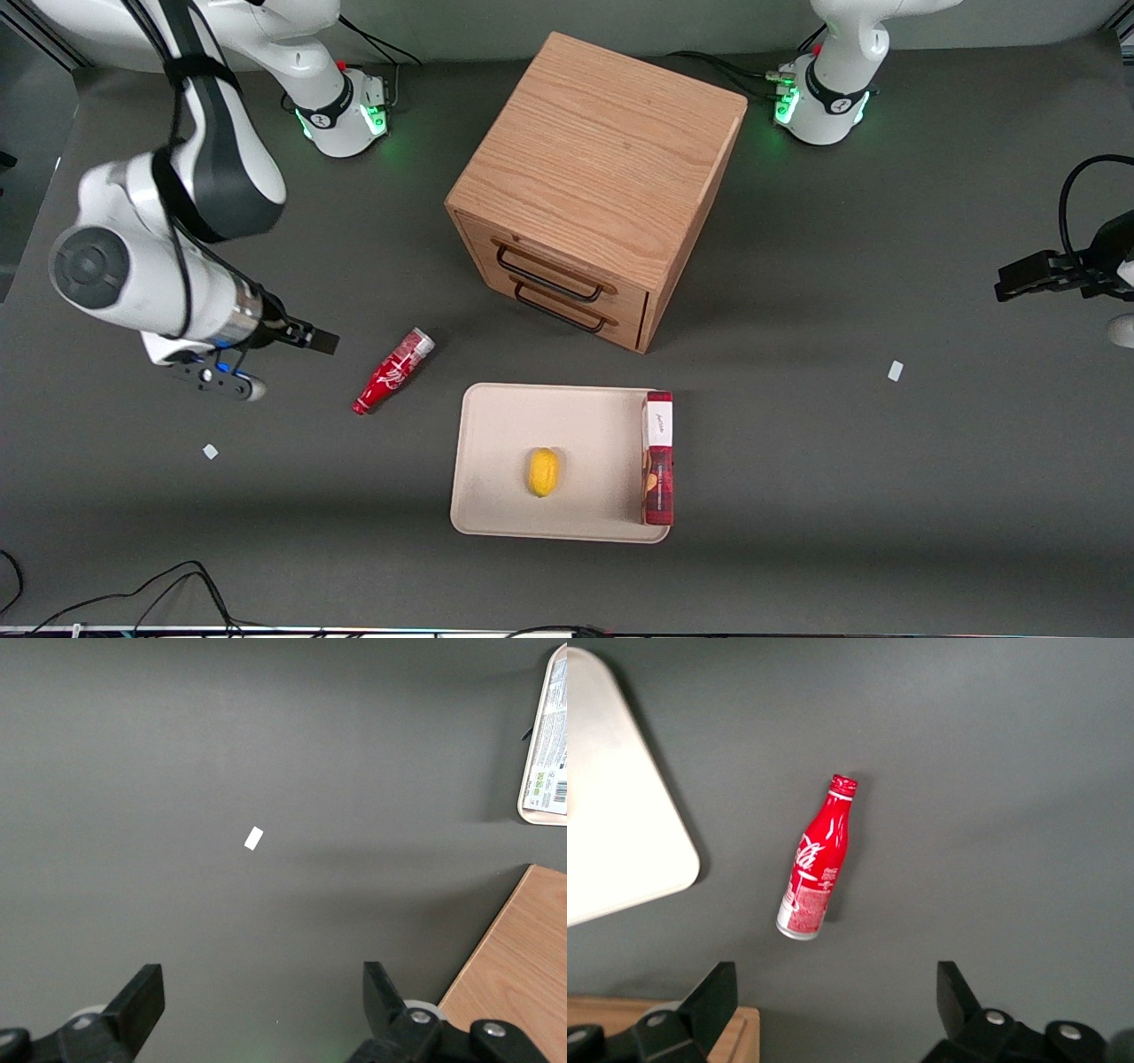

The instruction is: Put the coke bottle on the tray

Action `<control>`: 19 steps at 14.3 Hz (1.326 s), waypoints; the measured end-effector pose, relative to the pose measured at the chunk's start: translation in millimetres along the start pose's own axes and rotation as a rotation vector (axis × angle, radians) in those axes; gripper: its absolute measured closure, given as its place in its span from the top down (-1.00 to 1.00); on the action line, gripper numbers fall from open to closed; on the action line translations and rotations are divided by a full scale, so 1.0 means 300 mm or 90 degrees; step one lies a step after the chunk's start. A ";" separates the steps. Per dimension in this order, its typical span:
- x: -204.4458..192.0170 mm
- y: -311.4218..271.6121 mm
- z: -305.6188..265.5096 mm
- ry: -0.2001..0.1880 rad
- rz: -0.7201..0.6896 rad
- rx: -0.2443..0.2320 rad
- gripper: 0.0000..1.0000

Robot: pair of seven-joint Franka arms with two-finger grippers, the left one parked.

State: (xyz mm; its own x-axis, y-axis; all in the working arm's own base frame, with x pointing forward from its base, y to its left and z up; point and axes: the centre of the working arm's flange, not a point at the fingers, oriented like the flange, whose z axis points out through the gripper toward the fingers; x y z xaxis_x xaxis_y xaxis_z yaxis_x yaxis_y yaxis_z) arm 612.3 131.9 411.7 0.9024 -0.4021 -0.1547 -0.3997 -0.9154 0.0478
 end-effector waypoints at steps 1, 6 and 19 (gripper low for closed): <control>0.009 -0.023 0.052 -0.006 0.028 -0.002 1.00; 0.016 -0.098 0.238 0.002 0.111 0.007 1.00; 0.009 -0.126 0.744 0.001 0.193 0.017 1.00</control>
State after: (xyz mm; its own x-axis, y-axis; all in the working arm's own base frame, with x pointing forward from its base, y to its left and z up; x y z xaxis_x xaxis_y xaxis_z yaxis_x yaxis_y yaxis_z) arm 594.0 169.5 189.4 0.7415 -0.6571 -0.1355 -0.6550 -0.7527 0.0656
